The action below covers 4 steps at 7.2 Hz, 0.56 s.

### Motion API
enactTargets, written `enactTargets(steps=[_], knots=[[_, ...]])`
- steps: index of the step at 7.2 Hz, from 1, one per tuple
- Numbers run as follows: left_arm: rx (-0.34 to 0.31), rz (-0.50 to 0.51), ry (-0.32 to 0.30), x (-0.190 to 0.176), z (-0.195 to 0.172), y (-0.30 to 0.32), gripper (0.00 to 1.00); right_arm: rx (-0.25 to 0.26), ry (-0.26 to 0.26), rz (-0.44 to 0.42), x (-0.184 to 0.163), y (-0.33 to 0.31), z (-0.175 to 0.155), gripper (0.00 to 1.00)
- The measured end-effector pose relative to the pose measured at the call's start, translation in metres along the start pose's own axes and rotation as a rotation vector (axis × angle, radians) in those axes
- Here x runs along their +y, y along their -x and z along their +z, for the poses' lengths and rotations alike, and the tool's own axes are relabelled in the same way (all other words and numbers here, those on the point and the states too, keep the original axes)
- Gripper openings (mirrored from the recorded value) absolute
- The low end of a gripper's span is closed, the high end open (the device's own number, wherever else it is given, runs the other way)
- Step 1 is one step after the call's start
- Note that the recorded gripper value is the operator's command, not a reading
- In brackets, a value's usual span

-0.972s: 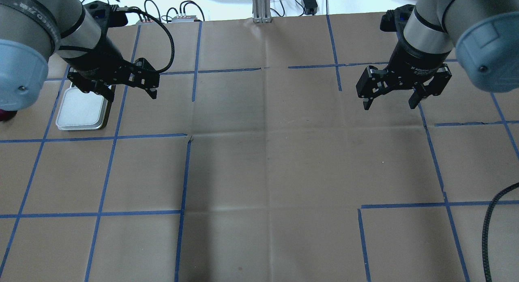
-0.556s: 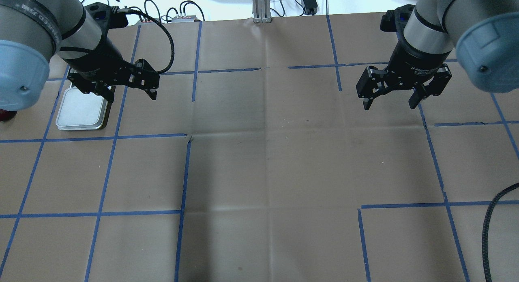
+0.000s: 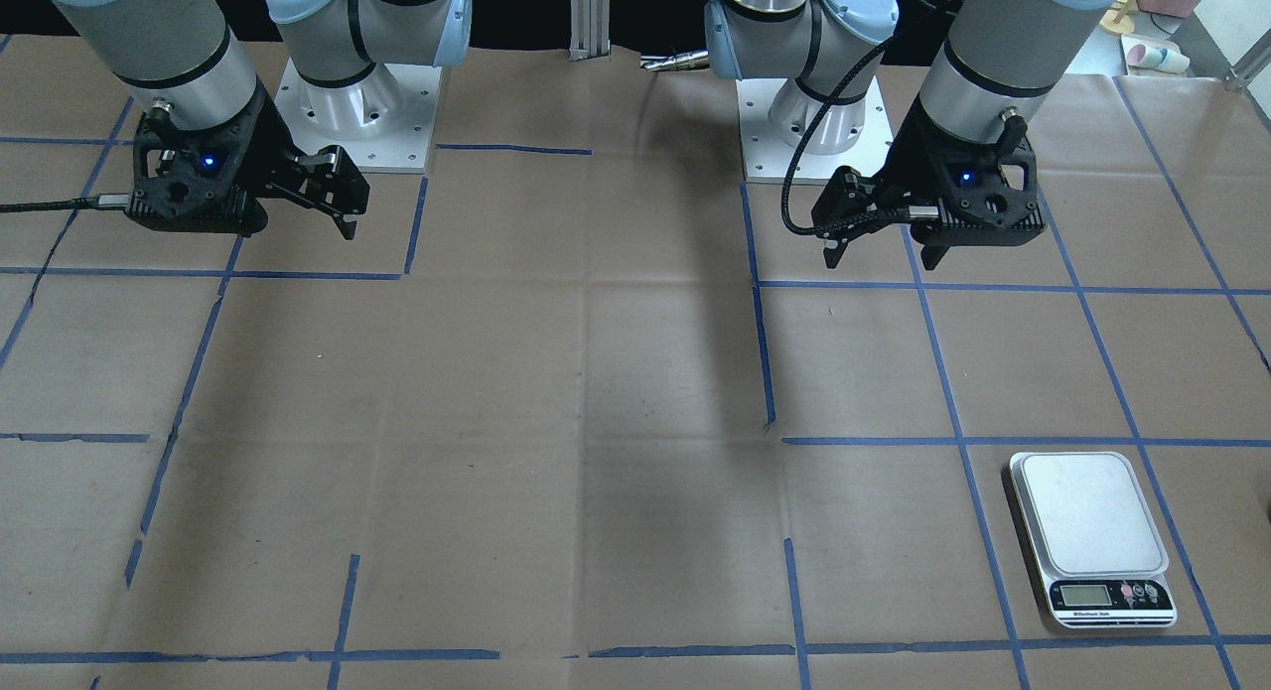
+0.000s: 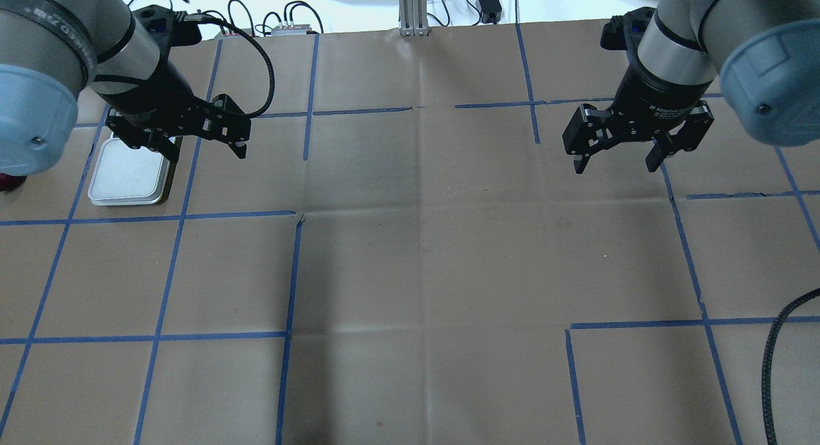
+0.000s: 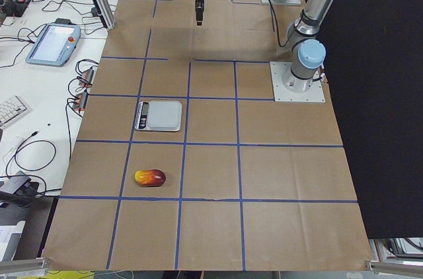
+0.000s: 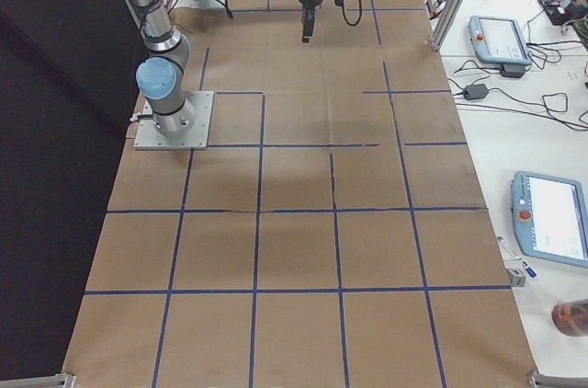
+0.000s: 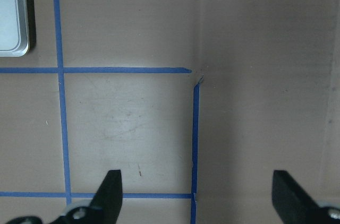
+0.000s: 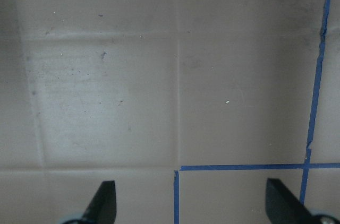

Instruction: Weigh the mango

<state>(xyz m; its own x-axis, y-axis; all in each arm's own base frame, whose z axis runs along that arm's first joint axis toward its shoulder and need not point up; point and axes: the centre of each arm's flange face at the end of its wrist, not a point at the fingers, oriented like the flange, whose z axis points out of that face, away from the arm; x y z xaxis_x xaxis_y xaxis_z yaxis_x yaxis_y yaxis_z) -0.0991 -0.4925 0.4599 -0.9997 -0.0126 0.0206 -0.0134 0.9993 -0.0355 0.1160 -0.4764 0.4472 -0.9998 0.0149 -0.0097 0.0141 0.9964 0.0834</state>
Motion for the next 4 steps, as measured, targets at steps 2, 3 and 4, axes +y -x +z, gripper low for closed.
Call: enactTargets(steps=[2,3,4], knots=[[-0.001,-0.004,0.0,-0.0014,0.0006,0.0035,1.0,0.0,0.0,0.0,0.0,0.0,0.0,1.0],[-0.001,-0.004,0.001,-0.002,0.0013,0.0039,1.0,0.0,0.0,0.0,0.0,0.0,0.0,1.0],[-0.001,-0.005,0.003,-0.0029,0.0023,0.0047,1.0,0.0,0.0,0.0,0.0,0.0,0.0,1.0]])
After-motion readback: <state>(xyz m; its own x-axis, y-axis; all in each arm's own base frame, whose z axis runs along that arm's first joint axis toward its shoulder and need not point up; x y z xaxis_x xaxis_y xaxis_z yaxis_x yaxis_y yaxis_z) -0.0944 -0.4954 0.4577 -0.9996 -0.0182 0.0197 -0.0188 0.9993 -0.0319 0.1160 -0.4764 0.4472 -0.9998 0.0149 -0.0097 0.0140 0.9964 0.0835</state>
